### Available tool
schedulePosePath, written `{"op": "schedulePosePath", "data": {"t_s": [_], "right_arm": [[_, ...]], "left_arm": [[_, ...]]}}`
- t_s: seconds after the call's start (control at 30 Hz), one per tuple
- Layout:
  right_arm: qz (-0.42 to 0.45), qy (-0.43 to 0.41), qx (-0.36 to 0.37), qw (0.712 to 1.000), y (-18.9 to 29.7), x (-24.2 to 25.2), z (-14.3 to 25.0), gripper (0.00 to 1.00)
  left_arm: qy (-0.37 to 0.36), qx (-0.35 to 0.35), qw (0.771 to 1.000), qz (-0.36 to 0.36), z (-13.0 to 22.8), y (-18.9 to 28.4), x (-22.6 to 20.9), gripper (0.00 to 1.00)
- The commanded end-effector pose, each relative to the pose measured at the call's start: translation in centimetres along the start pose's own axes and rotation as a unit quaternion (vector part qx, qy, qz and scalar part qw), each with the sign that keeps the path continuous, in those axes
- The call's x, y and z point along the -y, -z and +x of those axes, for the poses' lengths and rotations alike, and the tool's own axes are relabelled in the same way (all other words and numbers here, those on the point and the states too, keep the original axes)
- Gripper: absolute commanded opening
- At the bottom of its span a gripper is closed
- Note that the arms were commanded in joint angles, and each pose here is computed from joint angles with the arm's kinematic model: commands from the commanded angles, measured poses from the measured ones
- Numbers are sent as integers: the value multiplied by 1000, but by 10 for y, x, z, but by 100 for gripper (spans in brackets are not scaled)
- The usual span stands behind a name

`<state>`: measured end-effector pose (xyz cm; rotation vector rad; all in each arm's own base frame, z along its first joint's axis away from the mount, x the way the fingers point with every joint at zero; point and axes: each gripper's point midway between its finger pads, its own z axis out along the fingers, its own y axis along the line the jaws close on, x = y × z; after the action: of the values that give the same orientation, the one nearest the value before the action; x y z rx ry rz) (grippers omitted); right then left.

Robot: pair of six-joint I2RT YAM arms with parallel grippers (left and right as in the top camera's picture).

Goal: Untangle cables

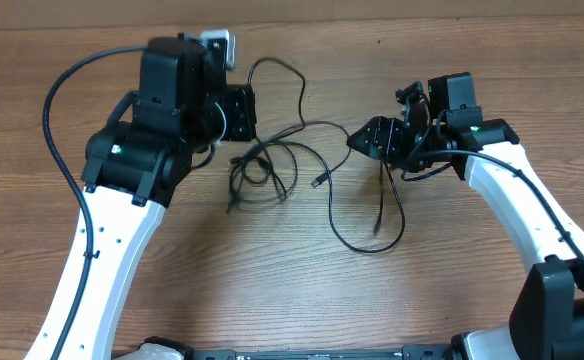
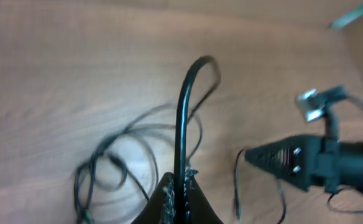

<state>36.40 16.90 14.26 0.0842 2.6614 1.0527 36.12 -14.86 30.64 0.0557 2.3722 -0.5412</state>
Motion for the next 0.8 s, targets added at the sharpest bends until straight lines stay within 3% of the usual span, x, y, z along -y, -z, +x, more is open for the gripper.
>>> {"op": "schedulePosePath", "data": {"t_s": [0.0, 0.13, 0.4, 0.53, 0.63, 0.67, 0.77], "right_arm": [[-44, 18, -32, 998, -8, -26, 17, 74], [-45, 43, -52, 997, -20, -43, 34, 72], [20, 72, -52, 996, -45, -54, 54, 59], [36, 82, -37, 995, -53, -60, 55, 48], [24, 93, -29, 995, -57, -72, 55, 46], [19, 98, -27, 995, -58, -75, 55, 48], [9, 110, -22, 994, -61, -83, 56, 64]], "left_arm": [[11, -20, 1000, -9, 9, 0, -4, 4], [21, -45, 997, -52, 23, 1, -21, 4], [54, -94, 980, -170, 48, 12, -74, 4], [67, -119, 973, -187, 59, 14, -86, 4], [79, -134, 969, -192, 64, 16, -93, 4], [84, -137, 969, -189, 65, 17, -93, 4], [101, -144, 970, -168, 67, 17, -92, 4]]}}
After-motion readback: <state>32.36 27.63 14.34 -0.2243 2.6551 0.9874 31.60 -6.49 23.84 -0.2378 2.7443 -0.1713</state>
